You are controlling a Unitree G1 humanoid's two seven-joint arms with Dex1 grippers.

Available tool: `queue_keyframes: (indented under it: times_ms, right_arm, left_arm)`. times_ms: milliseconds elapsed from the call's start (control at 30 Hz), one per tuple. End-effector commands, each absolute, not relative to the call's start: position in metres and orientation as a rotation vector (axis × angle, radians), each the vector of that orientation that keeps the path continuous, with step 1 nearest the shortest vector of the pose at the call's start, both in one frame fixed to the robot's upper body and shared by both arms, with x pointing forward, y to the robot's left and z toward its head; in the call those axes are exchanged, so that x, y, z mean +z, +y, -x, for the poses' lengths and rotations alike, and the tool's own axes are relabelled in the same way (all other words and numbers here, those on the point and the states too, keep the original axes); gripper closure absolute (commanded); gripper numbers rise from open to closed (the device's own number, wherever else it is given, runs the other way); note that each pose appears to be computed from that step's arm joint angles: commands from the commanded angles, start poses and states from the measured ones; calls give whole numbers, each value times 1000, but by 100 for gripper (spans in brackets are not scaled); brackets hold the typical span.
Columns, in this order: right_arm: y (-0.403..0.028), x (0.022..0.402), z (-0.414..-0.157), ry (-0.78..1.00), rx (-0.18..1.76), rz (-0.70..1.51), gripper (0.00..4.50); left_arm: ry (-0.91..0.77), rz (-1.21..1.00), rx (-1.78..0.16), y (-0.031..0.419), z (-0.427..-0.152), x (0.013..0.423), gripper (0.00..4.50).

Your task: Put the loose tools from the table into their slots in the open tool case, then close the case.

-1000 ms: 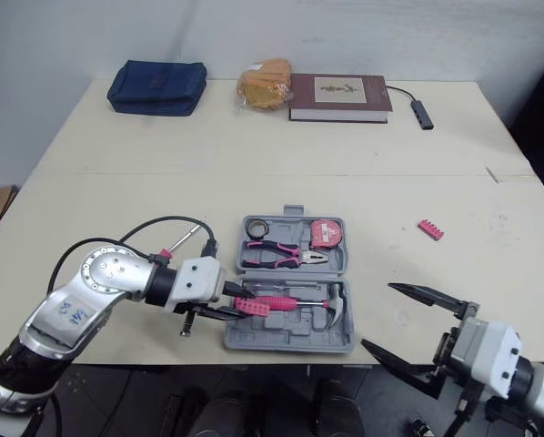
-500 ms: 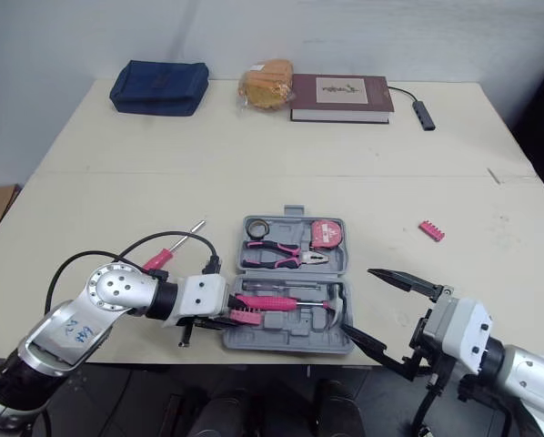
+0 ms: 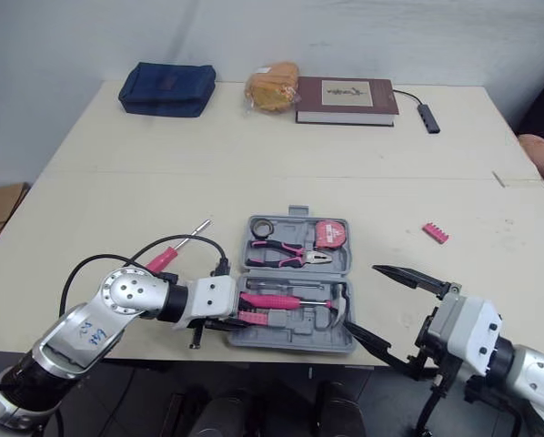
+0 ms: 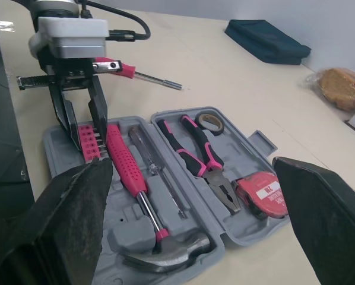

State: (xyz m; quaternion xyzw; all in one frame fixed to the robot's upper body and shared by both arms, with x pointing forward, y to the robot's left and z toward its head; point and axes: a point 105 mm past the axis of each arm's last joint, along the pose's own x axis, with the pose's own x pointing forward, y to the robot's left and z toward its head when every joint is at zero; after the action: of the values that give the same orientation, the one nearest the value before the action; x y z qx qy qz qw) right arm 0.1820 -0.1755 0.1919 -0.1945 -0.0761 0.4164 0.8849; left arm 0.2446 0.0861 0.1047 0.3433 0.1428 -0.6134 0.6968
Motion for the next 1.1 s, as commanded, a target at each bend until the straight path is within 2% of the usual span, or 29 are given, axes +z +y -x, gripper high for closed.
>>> queue_keyframes:
  times_ms: [33,100,167,233,300,400,533,633,767,800,1100]
  right_arm:
    - [-181,202,-181,-185,837,406,0]
    - [-181,199,-179,-169,859,411,0]
    - [-180,202,-179,-192,856,401,0]
    - [-178,208,-183,-231,857,389,0]
    - [-174,209,-185,-233,893,376,0]
    - [-174,207,-187,-215,930,391,0]
    - [-177,205,-190,-210,919,394,0]
    - [-181,202,-192,-202,903,410,0]
    - [-186,194,-193,-186,893,431,0]
    - [-188,194,-194,-186,883,434,0]
    - [-196,177,-198,-182,882,427,0]
  left_arm:
    - [245,-755,-1308,86,-252,106,277]
    - [195,-760,-1295,84,-254,112,222]
    - [120,-772,-1331,78,-248,125,148]
    - [93,-784,-1395,76,-237,134,148]
    - [78,-800,-1392,83,-239,143,148]
    - [11,-705,-1358,83,-248,153,148]
    - [0,-642,-1431,84,-243,149,148]
    - [-16,-596,-1440,86,-253,148,233]
    - [-2,-552,-1433,84,-258,146,420]
    - [1,-548,-1434,83,-259,145,446]
    - [149,-571,-1474,84,-255,122,446]
